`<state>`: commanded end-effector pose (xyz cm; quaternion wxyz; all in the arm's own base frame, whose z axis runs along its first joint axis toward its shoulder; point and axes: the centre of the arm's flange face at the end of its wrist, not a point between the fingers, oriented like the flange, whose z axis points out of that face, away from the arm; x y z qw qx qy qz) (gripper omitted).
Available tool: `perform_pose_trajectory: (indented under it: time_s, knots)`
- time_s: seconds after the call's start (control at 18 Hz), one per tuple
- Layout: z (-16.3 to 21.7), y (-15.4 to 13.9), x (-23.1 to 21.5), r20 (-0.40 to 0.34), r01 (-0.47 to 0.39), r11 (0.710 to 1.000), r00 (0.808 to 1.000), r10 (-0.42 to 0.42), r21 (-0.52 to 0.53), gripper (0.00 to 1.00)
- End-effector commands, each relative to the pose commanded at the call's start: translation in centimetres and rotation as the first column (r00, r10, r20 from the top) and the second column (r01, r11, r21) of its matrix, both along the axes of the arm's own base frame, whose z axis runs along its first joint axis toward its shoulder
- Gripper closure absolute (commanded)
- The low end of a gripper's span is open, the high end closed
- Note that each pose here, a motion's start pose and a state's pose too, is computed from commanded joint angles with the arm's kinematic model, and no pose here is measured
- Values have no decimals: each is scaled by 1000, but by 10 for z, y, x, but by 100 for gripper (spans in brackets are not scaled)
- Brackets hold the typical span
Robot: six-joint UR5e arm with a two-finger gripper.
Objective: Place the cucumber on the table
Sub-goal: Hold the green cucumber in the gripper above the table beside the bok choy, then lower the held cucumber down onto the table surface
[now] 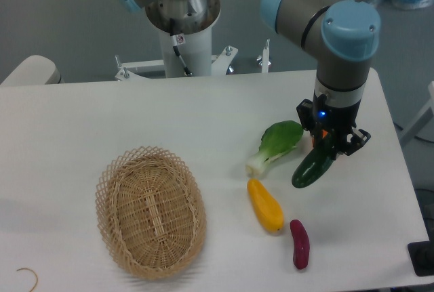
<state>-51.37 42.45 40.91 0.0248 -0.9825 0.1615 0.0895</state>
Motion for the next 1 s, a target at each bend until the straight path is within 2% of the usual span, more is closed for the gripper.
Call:
perform_pose_trajectory:
  time_s: [0.56,0.89,1.0]
  knots:
    - [-7,-1,2,10,1,1000,1000,-1,-7,68]
    - [-31,5,12,16,10,1000,1000,-10,-11,68]
    - [-42,7,13,-6,11,1000,1000,-11,-4,68]
